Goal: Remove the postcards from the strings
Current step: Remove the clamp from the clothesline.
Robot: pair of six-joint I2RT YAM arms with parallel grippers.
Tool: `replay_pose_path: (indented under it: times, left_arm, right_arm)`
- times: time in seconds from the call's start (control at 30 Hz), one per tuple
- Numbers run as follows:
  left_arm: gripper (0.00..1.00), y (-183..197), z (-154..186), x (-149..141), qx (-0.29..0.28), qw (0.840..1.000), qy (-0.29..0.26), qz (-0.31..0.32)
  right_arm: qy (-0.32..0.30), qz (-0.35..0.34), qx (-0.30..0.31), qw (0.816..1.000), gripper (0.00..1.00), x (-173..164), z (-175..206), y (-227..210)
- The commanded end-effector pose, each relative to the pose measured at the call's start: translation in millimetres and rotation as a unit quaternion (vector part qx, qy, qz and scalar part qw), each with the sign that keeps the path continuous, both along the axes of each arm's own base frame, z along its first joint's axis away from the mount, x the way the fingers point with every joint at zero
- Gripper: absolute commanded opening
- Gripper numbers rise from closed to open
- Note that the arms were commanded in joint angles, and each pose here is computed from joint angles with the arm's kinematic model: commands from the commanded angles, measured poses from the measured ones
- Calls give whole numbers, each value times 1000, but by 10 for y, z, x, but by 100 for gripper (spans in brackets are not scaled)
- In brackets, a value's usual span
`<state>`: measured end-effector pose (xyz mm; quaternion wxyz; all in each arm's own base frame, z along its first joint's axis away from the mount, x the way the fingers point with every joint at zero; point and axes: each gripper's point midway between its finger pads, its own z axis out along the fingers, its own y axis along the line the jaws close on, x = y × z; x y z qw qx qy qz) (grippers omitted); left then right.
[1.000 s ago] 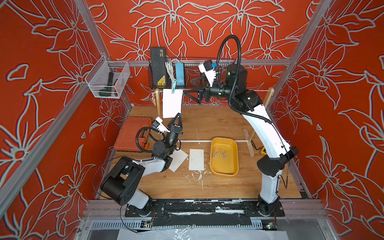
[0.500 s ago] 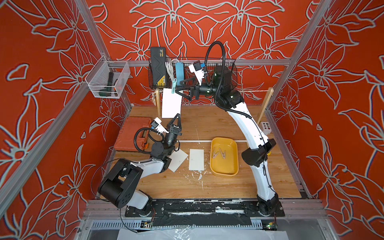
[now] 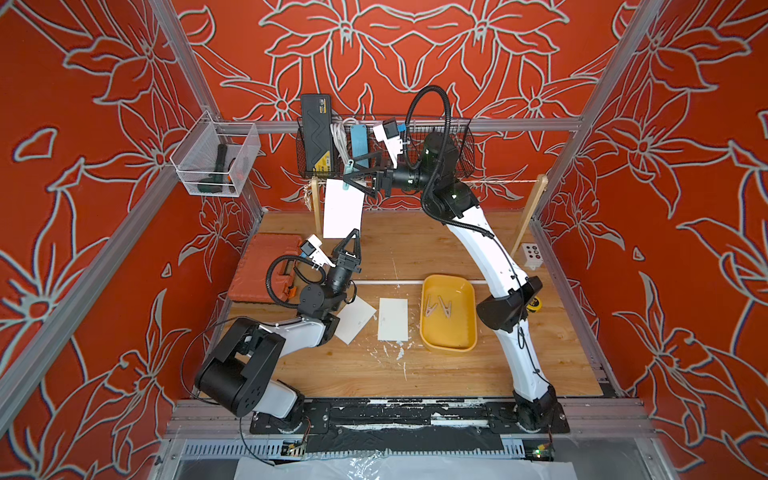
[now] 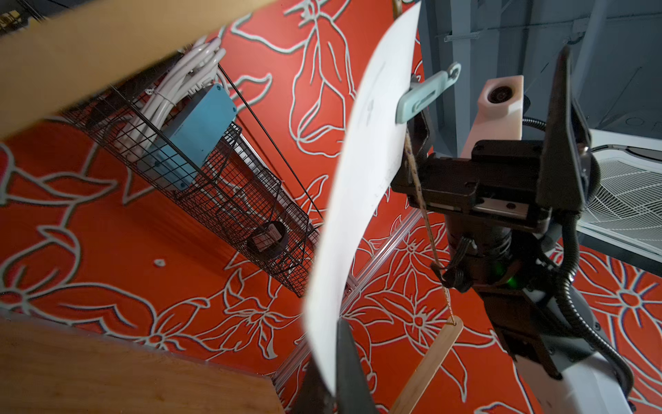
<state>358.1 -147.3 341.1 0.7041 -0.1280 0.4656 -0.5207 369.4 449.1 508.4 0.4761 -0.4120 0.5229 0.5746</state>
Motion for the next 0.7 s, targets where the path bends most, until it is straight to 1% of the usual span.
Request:
replay_pose_path:
  times: [0.0,0.07,0.1,0.17,0.23,0.27,0.3,0.37,0.4,0.67]
  left_arm:
    - [0,49,266,-185,-13,998,-55,-10]
    - [0,54,258,-192,-10,998,-55,-8]
    - [0,53,259,-199,-6,998,-56,-8]
    - [0,58,256,-197,-4,998,-55,-6]
    - [0,70,257,-200,-1,998,-56,-4]
    - [0,67,254,-199,-1,998,-56,-4]
    - [0,66,255,-203,0,998,-57,-5]
    - [0,52,254,-210,2,998,-58,-9]
    - [0,57,255,-211,1,998,-58,-9]
    - [0,83,241,-212,0,998,-57,-4]
  right_arm:
    - [-2,10,14,1000,87,-47,37,78]
    - [1,6,12,1000,89,-22,11,87]
    - [3,8,11,1000,89,-27,1,97]
    - [5,12,10,1000,85,-39,-16,112]
    - [4,19,10,1000,79,-62,-25,127]
    - [4,18,11,1000,78,-57,-22,127]
    - [7,14,9,1000,80,-39,-39,132]
    - [7,0,3,1000,91,-3,-54,123]
    - [5,-7,1,1000,93,6,-52,113]
    - [-26,-43,-5,999,97,-40,109,-28]
